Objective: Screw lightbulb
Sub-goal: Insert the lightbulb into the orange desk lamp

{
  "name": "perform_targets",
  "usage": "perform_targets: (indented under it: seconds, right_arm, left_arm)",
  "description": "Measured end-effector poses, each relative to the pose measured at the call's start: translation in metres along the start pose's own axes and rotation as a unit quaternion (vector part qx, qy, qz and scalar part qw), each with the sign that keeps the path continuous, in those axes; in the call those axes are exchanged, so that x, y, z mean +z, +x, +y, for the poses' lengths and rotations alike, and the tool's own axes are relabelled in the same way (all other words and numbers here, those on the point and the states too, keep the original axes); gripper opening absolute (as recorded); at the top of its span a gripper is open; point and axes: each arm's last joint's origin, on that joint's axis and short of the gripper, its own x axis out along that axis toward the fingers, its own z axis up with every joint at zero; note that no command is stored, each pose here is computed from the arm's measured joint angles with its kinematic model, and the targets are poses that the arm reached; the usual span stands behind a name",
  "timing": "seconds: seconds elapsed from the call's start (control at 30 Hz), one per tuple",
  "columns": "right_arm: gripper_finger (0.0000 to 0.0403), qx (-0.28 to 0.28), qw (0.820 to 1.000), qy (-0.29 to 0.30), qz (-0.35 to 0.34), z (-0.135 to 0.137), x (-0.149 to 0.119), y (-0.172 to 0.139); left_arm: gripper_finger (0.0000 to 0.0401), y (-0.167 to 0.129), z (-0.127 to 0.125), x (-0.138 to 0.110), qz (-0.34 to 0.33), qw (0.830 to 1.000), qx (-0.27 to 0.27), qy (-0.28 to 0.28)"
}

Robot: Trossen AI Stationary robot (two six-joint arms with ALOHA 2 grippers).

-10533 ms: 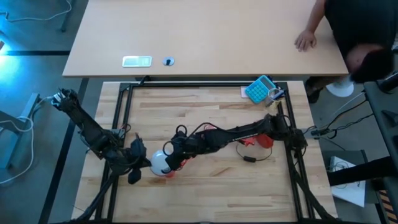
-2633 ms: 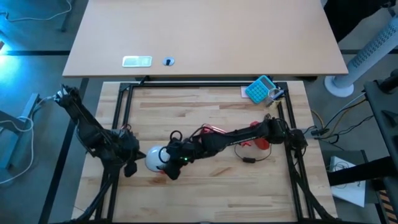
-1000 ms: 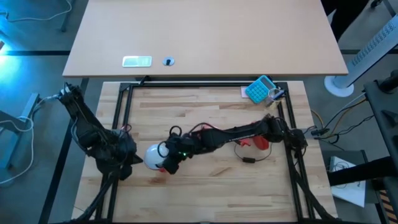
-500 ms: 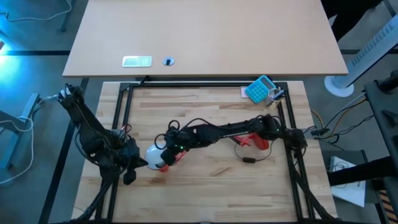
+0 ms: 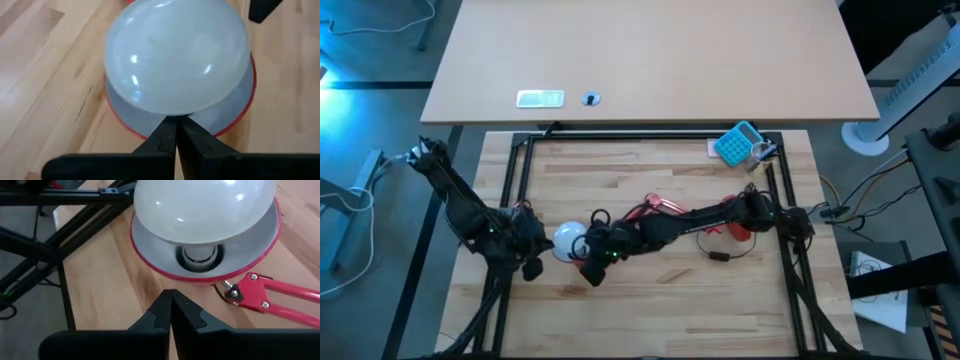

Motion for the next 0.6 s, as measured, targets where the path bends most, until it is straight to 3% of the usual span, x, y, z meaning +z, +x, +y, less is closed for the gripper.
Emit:
perform_targets:
  seconds: [0.3,0.47,0.6]
  right_arm:
    - [0.0000,-0.038,0.999,-0.011,-0.008,-0.015,0.012,-0.007]
    - [0.0000,-0.075,0.997,-0.005,-0.035,-0.038,0.029,-0.001]
    - [0.0000,-0.071,0.996,0.000,-0.054,-0.048,0.040,0.005]
  left_arm:
    - [0.0000,-0.014,-0.001,0.004,0.039,0.997,-0.065,-0.015]
    - [0.0000,-0.015,-0.002,0.006,0.025,0.998,-0.061,-0.016]
    - [0.0000,-0.014,-0.002,0.006,0.018,0.998,-0.055,-0.015]
